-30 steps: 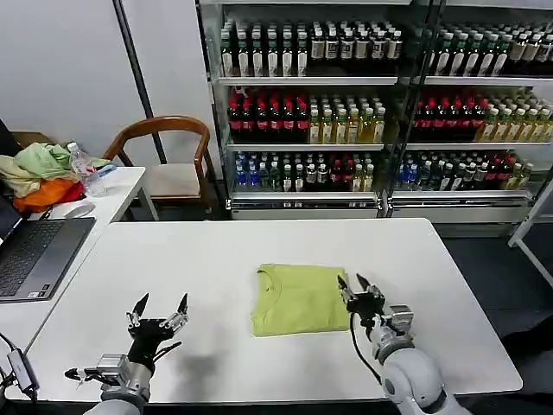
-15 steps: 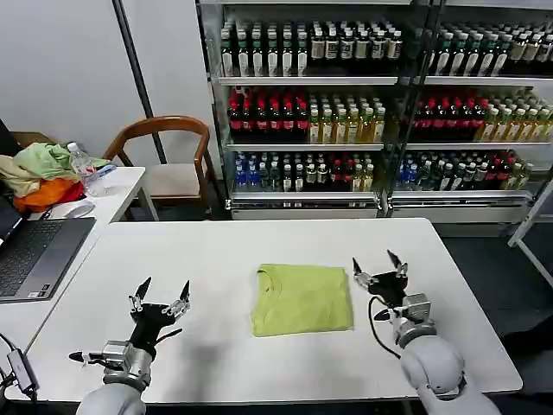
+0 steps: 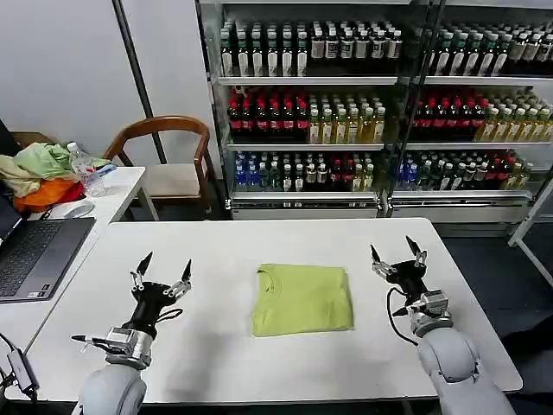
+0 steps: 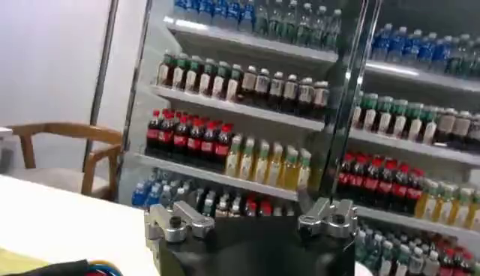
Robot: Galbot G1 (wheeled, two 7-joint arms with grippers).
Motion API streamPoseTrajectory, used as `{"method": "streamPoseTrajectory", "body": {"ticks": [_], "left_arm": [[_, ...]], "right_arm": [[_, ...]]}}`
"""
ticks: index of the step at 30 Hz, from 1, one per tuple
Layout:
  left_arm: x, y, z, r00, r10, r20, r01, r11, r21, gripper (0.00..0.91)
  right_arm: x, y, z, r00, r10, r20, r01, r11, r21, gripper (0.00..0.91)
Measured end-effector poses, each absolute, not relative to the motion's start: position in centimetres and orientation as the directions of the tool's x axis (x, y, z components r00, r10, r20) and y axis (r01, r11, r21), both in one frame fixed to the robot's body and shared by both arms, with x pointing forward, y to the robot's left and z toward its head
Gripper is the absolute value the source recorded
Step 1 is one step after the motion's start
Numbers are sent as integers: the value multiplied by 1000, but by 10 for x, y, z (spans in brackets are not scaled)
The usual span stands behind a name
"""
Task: Fold and organize the clothes.
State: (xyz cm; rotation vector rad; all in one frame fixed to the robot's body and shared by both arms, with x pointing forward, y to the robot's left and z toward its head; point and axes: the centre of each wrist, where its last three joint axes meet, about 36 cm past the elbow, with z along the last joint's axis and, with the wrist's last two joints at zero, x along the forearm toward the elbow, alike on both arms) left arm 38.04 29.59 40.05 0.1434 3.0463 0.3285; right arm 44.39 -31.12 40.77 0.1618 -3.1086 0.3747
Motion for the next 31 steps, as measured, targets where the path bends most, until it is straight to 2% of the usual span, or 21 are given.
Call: {"method": "streamPoseTrajectory", "body": {"ticks": [11, 31], "left_arm": [[394, 293, 396, -983, 154, -99, 121, 952, 283, 907], [394, 297, 383, -985, 147, -94, 111, 943, 314, 907]], "right_arm": [[448, -330, 399, -996, -85, -1, -81, 958, -276, 907], [449, -325, 402, -990, -141, -6, -132, 935, -330, 907]]}}
